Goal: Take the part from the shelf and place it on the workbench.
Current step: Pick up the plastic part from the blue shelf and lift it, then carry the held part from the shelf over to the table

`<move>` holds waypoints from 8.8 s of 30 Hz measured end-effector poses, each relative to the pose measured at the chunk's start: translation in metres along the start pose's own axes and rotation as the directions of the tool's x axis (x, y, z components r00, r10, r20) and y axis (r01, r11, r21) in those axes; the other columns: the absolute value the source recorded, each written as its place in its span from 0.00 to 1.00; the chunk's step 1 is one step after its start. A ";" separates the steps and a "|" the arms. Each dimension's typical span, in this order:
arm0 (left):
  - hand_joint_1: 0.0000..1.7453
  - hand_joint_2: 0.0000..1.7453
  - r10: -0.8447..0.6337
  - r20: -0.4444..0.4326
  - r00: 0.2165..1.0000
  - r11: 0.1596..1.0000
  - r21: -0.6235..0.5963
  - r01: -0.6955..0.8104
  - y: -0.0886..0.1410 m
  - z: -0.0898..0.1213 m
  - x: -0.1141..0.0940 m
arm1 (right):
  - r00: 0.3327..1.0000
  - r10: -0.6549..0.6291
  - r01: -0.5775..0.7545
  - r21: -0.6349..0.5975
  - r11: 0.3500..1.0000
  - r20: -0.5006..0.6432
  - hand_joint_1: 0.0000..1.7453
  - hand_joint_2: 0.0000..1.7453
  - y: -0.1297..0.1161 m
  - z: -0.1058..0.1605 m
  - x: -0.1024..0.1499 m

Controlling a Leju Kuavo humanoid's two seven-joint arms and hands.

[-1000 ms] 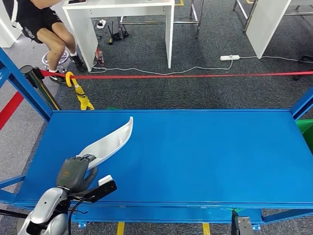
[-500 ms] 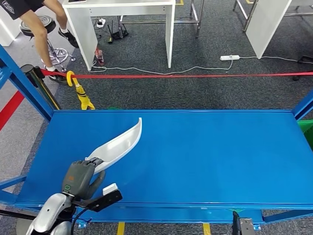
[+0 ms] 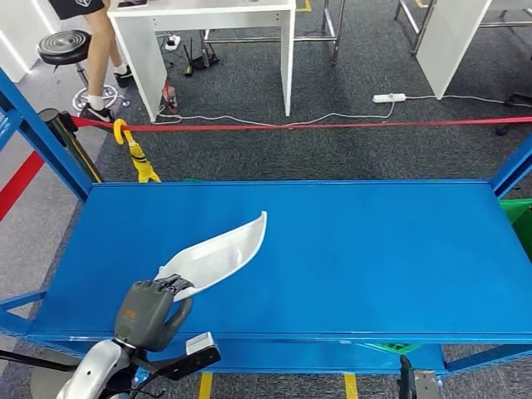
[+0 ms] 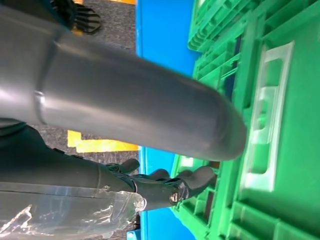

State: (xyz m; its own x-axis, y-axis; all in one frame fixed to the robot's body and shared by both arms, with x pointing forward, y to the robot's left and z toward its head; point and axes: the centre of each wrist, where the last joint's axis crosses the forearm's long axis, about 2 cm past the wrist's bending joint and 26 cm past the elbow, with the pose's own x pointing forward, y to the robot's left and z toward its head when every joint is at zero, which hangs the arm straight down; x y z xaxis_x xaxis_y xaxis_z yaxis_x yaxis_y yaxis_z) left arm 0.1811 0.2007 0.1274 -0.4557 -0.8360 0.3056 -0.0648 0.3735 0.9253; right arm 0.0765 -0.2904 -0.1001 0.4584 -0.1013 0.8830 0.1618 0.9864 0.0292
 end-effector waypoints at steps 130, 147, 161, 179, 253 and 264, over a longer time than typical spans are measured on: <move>1.00 1.00 0.404 0.045 0.913 0.914 0.006 -0.405 -0.036 -0.019 0.005 | 0.985 -0.162 0.172 -0.351 0.920 0.058 0.00 0.00 -0.015 0.051 -0.013; 1.00 1.00 0.495 0.079 0.865 0.866 0.032 -0.498 -0.039 -0.021 -0.001 | 0.985 -0.163 0.169 -0.361 0.917 0.047 0.00 0.00 -0.012 0.055 -0.015; 1.00 1.00 0.512 0.114 0.851 0.853 0.054 -0.520 -0.038 -0.024 -0.001 | 0.985 -0.166 0.171 -0.378 0.910 0.047 0.00 0.00 -0.009 0.057 -0.016; 1.00 1.00 0.513 0.098 0.853 0.855 0.030 -0.517 -0.043 -0.025 -0.001 | 0.981 -0.188 0.191 -0.416 0.889 0.049 0.00 0.00 -0.007 0.063 -0.019; 1.00 1.00 0.546 0.118 0.829 0.837 -0.024 -0.547 -0.047 -0.036 0.001 | 0.974 -0.218 0.224 -0.404 0.887 0.063 0.00 0.00 -0.001 0.065 -0.021; 1.00 1.00 0.526 0.118 0.842 0.850 -0.037 -0.525 -0.049 -0.033 0.000 | 0.973 -0.219 0.228 -0.400 0.888 0.070 0.00 0.00 0.001 0.061 -0.019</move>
State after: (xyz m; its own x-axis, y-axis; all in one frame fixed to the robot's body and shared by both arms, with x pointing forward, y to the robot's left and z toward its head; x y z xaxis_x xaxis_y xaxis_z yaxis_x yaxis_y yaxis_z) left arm 0.2133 0.1692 0.0898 -0.5228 -0.4605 0.7174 0.2173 0.7417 0.6345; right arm 0.0144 -0.2797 -0.0878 0.3494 -0.3055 0.8858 0.5978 0.8006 0.0403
